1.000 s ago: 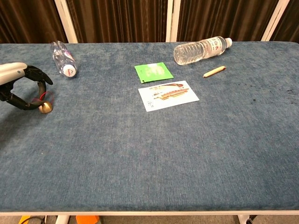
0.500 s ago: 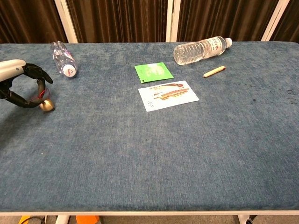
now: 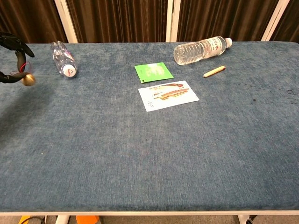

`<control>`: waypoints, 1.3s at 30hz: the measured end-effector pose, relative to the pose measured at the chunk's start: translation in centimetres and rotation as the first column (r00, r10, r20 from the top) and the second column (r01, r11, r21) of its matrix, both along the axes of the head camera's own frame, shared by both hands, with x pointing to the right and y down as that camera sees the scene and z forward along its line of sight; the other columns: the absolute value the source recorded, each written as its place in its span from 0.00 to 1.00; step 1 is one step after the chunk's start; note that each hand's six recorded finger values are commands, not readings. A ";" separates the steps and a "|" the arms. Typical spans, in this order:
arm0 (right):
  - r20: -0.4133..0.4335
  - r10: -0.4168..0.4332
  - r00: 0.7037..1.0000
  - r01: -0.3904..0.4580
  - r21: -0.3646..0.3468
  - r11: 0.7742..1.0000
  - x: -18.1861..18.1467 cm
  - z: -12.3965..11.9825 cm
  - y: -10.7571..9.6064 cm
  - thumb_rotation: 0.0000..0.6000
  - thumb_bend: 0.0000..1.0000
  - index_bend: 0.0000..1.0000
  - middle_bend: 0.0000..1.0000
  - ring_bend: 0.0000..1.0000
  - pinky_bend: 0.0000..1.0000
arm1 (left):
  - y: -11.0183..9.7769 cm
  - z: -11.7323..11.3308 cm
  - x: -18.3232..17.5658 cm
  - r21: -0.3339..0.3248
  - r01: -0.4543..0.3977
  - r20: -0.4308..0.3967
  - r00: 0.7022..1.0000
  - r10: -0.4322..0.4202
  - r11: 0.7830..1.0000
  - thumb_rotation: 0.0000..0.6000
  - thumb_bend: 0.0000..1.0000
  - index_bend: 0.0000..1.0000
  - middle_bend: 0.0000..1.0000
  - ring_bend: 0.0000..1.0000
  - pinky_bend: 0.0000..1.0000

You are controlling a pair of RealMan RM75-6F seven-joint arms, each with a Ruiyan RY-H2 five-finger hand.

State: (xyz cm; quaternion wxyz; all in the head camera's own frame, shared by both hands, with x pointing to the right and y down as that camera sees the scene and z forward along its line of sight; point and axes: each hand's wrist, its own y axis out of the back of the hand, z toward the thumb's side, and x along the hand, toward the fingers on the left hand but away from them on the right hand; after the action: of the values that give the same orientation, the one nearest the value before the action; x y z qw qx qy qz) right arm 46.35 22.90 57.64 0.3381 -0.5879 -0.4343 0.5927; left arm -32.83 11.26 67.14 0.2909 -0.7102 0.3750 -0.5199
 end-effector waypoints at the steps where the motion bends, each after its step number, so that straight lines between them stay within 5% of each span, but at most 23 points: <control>1: -0.001 -0.001 1.000 0.001 0.001 1.000 0.0 0.0 0.0 1.00 0.16 0.00 0.00 0.00 0.00 | 0.0 0.0 -0.1 -0.011 0.007 -0.016 1.000 -0.007 1.000 1.00 0.40 0.64 0.28 0.05 0.12; 8: -0.005 0.010 1.000 -0.010 -0.001 1.000 0.3 0.0 0.0 1.00 0.16 0.00 0.00 0.00 0.00 | 0.1 -0.5 -0.1 0.019 0.022 0.001 1.000 -0.022 1.000 1.00 0.42 0.63 0.27 0.05 0.12; 13: 0.000 0.002 1.000 -0.002 -0.003 1.000 0.0 0.1 0.0 1.00 0.16 0.00 0.00 0.00 0.00 | 0.0 -1.3 0.3 0.089 -0.082 0.107 0.992 0.073 0.993 1.00 0.42 0.64 0.27 0.05 0.11; 19: -0.007 0.011 1.000 -0.011 -0.001 1.000 0.3 0.0 -0.1 1.00 0.16 0.00 0.00 0.00 0.00 | -0.9 -2.6 -1.6 0.210 -0.070 0.283 0.959 0.008 0.975 1.00 0.42 0.64 0.27 0.05 0.11; 25: -0.003 0.000 1.000 0.000 -0.006 1.000 -0.2 0.1 0.0 1.00 0.16 0.00 0.00 0.00 0.00 | -0.1 -2.7 0.4 0.159 -0.068 0.134 0.990 0.047 0.985 1.00 0.43 0.63 0.27 0.05 0.11; 29: -0.007 0.003 1.000 -0.003 0.004 1.000 0.1 -0.2 -0.1 1.00 0.16 0.00 0.00 0.00 0.00 | -0.3 -2.9 0.2 0.166 0.000 0.034 0.999 -0.006 0.986 1.00 0.43 0.64 0.27 0.05 0.11; 34: -0.009 0.012 1.000 -0.012 -0.001 1.000 0.3 -0.1 0.0 1.00 0.16 0.00 0.00 0.00 0.00 | -0.7 -2.6 -1.5 0.167 0.046 0.112 0.992 -0.065 0.985 1.00 0.43 0.64 0.27 0.05 0.11; 39: -0.001 -0.003 1.000 0.003 -0.006 1.000 -0.2 0.2 0.0 1.00 0.16 0.00 0.00 0.00 0.00 | -0.1 -2.4 -0.9 0.127 -0.027 0.182 0.983 0.003 0.992 1.00 0.43 0.64 0.27 0.05 0.11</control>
State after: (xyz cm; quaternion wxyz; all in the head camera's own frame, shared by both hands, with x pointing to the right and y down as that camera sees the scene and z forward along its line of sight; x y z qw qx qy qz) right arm 46.11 22.88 57.80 0.3377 -0.5892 -0.4314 0.5939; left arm -33.69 11.16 64.69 0.3729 -0.6426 0.3744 -0.5548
